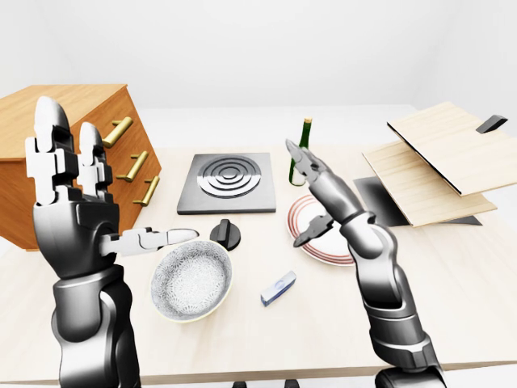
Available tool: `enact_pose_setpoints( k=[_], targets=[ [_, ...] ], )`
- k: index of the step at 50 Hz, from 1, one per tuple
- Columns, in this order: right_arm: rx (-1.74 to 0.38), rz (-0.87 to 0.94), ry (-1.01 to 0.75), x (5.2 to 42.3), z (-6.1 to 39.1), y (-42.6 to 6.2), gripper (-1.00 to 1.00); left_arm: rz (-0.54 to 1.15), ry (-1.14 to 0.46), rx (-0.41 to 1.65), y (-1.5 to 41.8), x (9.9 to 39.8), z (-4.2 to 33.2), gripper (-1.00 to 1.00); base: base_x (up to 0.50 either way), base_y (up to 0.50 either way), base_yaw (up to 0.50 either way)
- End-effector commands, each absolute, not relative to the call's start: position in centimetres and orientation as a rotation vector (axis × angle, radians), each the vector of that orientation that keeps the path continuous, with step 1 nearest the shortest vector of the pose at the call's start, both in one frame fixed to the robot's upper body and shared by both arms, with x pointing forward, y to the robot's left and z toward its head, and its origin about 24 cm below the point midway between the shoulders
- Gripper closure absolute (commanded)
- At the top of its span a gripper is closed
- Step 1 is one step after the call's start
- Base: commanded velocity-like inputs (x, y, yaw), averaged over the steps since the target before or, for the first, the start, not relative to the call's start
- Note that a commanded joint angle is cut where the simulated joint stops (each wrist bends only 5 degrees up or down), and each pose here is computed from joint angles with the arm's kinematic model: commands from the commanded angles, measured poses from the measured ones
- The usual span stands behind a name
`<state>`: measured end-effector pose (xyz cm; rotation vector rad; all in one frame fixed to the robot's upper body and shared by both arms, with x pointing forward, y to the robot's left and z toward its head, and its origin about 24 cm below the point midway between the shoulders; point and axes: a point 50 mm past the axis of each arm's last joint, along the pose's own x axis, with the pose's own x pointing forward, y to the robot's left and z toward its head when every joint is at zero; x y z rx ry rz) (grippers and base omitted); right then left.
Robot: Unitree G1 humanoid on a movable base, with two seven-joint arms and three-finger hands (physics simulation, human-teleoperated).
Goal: Pick up the akita bowl and put it on the plate.
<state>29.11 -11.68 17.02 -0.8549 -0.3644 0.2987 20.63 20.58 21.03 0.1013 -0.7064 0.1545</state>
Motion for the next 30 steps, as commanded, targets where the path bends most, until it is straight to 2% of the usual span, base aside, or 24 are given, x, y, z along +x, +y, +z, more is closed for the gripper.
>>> enact_pose_setpoints(
  k=[1, 6, 7, 9, 17, 19, 22, 30],
  targets=[
    [-1.140, 0.307, -0.249, 29.3, 16.7, -11.7, -1.00, 0.153, -0.716, 0.110, 20.4, 20.6, 21.2, -1.00, 0.00, 0.00, 0.00],
    [-1.137, 0.302, -0.240, 29.4, 16.7, -11.8, -1.00, 0.153, -0.716, 0.110, 20.4, 20.6, 21.2, -1.00, 0.00, 0.00, 0.00],
    [-1.205, 0.348, -0.284, 27.5, 17.4, -10.2, -1.00, 0.149, -0.710, 0.090, 20.4, 20.7, 21.1, -1.00, 0.00, 0.00, 0.00],
    [-1.202, 0.372, -0.312, 26.4, 18.0, -8.9, -1.00, 0.149, -0.704, 0.107, 20.3, 20.8, 21.0, -1.00, 0.00, 0.00, 0.00],
    [-1.337, 0.255, -0.371, 25.7, 20.0, -7.6, -1.00, 0.150, -0.731, 0.072, 20.6, 20.4, 21.4, -1.00, 0.00, 0.00, 0.00],
    [-1.351, 0.273, -0.377, 25.7, 19.7, -7.0, -1.00, 0.152, -0.731, 0.065, 20.6, 20.4, 21.4, -1.00, 0.00, 0.00, 0.00],
    [-1.481, 0.318, -0.404, 25.6, 18.9, -6.3, -1.00, 0.152, -0.728, 0.064, 20.6, 20.4, 21.4, -1.00, 0.00, 0.00, 0.00],
    [-1.477, 0.352, -0.426, 23.8, 18.1, -4.6, -1.00, 0.151, -0.715, 0.064, 20.6, 20.6, 21.1, -1.00, 0.00, 0.00, 0.00]
  ],
)
